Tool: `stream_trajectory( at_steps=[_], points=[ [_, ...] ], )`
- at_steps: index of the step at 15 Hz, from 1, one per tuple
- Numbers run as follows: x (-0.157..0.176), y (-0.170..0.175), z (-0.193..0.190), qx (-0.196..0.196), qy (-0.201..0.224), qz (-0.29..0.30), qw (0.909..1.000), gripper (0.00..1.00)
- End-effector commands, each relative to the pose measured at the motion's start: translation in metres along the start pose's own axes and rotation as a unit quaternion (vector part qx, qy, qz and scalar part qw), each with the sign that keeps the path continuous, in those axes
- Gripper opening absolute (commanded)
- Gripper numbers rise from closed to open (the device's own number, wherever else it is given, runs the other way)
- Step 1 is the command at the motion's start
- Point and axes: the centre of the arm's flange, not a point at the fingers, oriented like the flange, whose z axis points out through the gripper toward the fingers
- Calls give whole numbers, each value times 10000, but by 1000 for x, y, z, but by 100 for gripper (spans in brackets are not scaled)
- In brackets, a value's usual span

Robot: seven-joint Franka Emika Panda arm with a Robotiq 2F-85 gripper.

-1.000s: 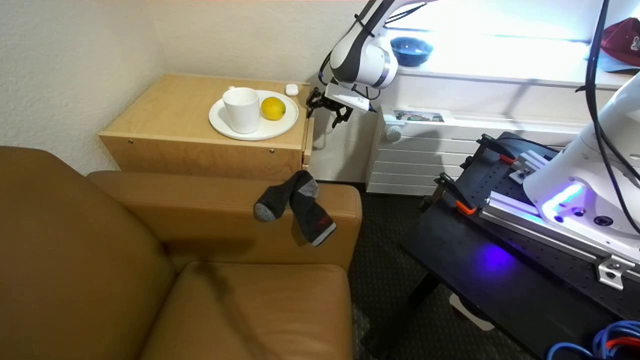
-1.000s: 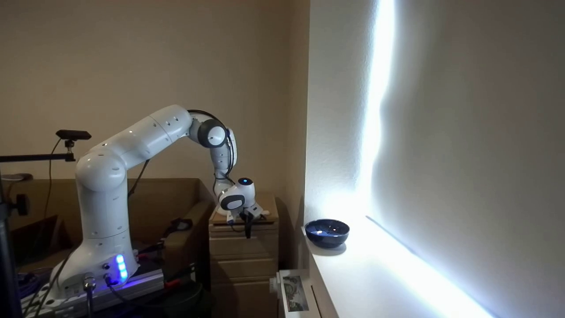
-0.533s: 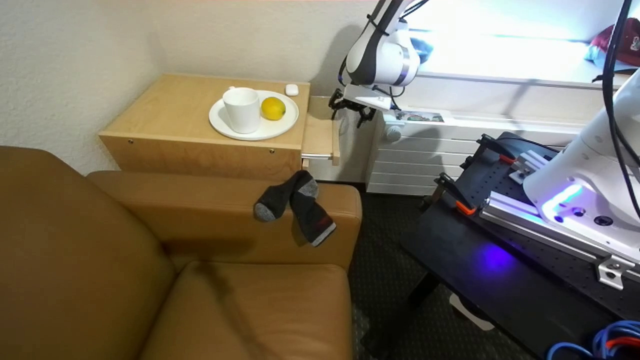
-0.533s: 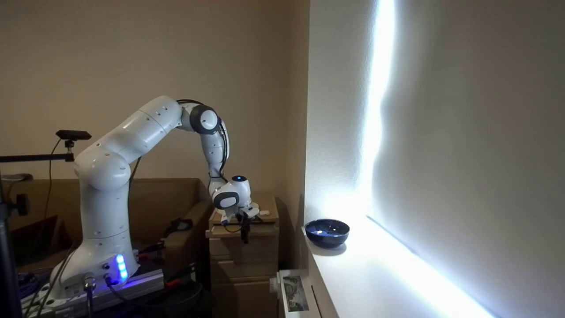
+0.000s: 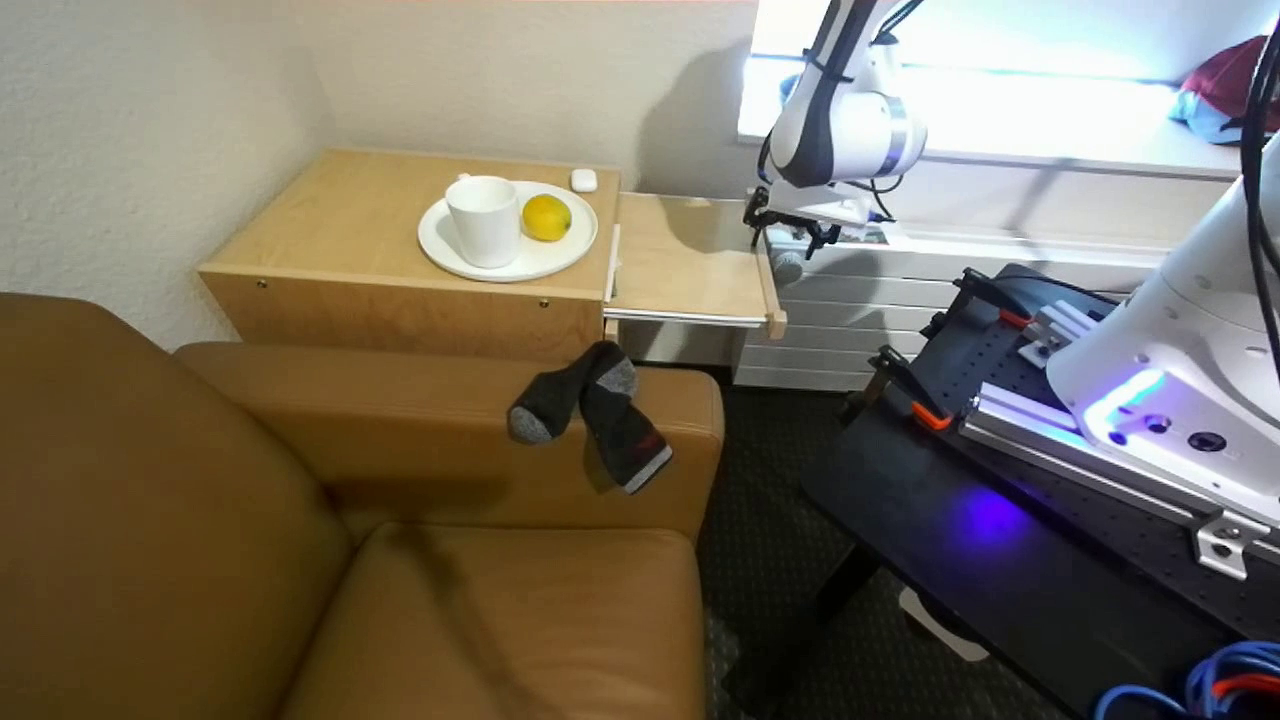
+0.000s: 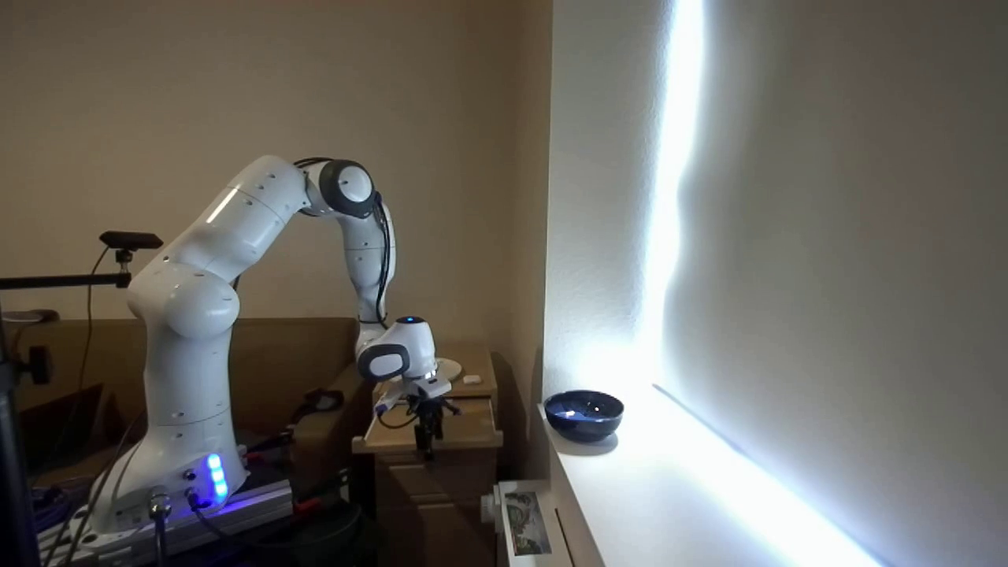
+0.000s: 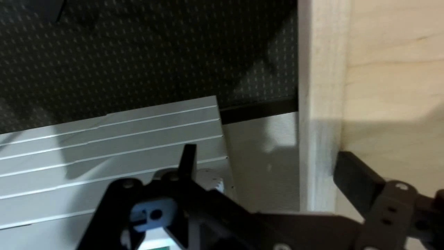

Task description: Open the sliding tray then put the white case and lemon on it

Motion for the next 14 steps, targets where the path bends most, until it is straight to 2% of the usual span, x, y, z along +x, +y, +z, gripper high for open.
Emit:
stream_trajectory(
  at_steps=[1, 7, 8, 11, 14],
  points=[
    [-37, 68, 32, -692, -392, 53, 9968, 100],
    [-43, 127, 31, -1047, -170, 317, 9939, 100],
    [-1, 85, -7, -485, 325, 339, 9977, 100],
    [0, 86, -8, -475, 386, 338, 9976, 100],
    [7, 36, -60, 39, 997, -165, 9949, 100]
  ],
)
